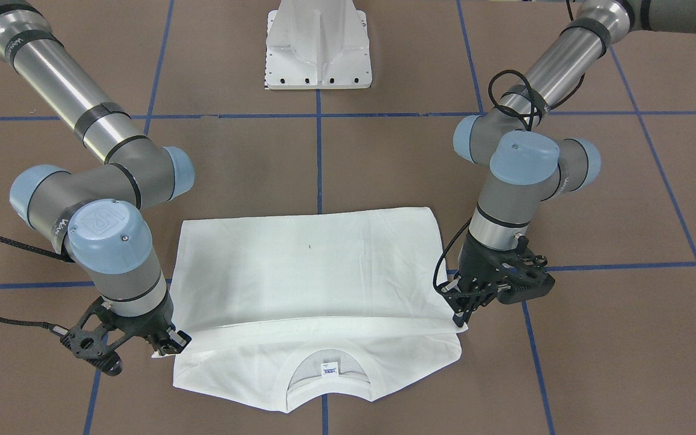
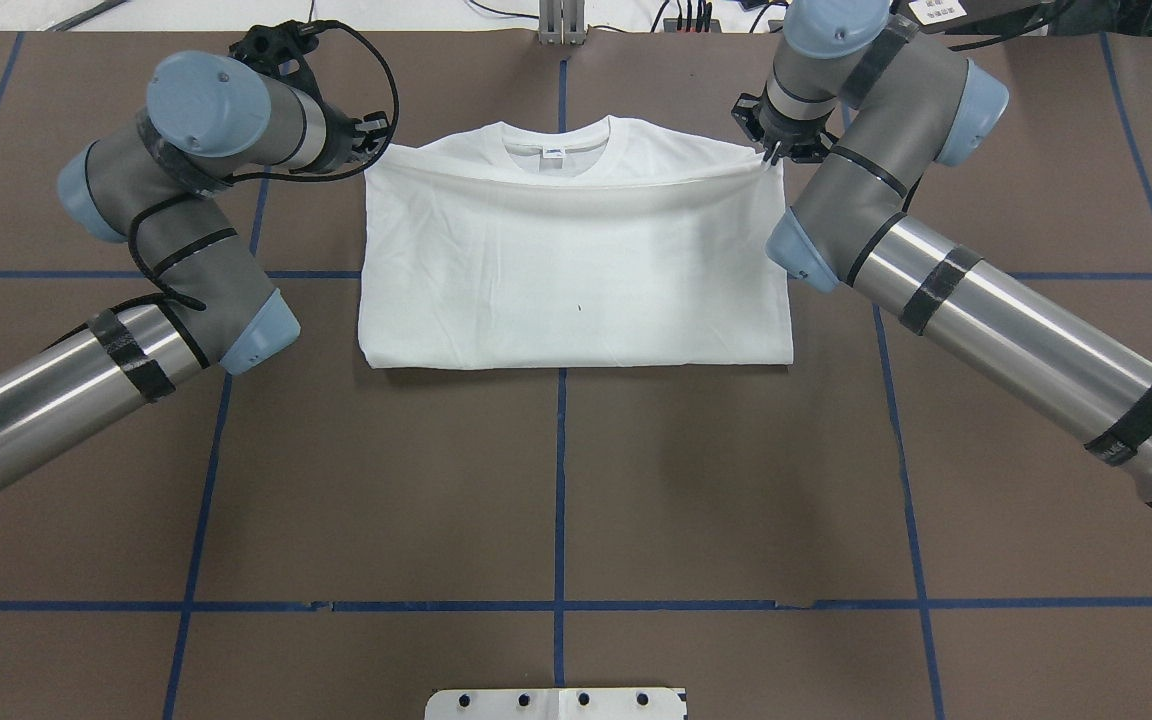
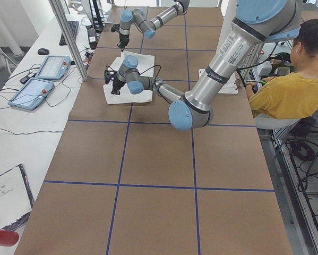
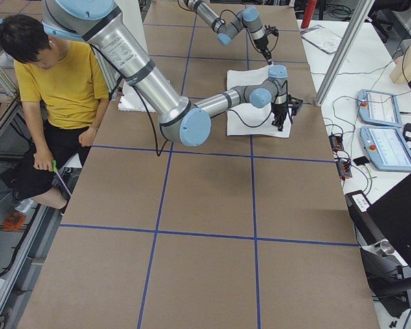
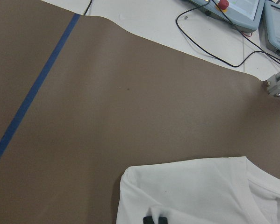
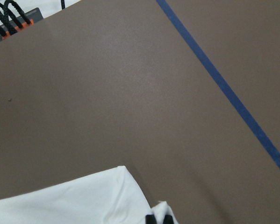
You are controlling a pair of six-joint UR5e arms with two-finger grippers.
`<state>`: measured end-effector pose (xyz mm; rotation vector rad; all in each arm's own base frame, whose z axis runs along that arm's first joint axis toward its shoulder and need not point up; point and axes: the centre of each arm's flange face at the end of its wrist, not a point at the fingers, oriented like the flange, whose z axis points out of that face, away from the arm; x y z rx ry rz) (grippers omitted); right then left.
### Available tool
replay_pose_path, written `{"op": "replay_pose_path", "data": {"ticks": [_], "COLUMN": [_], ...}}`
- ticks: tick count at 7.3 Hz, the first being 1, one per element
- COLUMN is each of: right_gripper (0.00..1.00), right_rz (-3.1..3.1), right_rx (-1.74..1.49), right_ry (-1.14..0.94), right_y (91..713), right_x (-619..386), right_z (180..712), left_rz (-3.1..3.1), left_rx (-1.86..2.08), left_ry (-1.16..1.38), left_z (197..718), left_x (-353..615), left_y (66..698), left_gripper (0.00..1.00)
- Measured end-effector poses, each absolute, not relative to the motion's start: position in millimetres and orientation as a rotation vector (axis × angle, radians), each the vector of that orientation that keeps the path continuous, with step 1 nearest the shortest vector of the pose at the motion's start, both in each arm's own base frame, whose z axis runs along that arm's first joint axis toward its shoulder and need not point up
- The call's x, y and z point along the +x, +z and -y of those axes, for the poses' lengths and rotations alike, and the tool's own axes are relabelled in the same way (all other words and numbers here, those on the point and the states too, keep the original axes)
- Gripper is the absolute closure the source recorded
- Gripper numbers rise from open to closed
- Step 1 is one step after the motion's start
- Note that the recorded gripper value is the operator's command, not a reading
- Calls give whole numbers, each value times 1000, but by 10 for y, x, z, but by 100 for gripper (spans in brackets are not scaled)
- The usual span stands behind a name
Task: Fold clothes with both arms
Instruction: 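Lay the hem down near the collar and open both grippers, then move the right gripper to the shirt's side edge while the left withdraws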
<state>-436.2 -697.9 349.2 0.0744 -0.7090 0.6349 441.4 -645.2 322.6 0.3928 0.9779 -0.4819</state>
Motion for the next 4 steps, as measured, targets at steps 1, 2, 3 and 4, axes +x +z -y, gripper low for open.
{"op": "replay_pose_path", "data": {"ticks": [1, 2, 3, 4], "right_gripper": [100, 100, 100, 95], "right_rz": [711, 708, 704, 699], "right_rx": [75, 72, 68, 63], "right_ry": [634, 632, 630, 628], "right_y": [3543, 3559, 3563, 3576], "right_x": [-4396, -4443, -4495, -4529], "right_z": [7001, 7024, 7042, 7048], "left_rz": [-981, -980, -975, -970], "left_rx": [394, 394, 391, 388], "left_ry": [-481, -482, -483, -484], "left_z": [6493, 6514, 6526, 6536], "left_x": [4453, 4473, 4485, 4494], "left_y": [3281, 3328, 3380, 3426], "left_gripper": [100, 100, 100, 100]}}
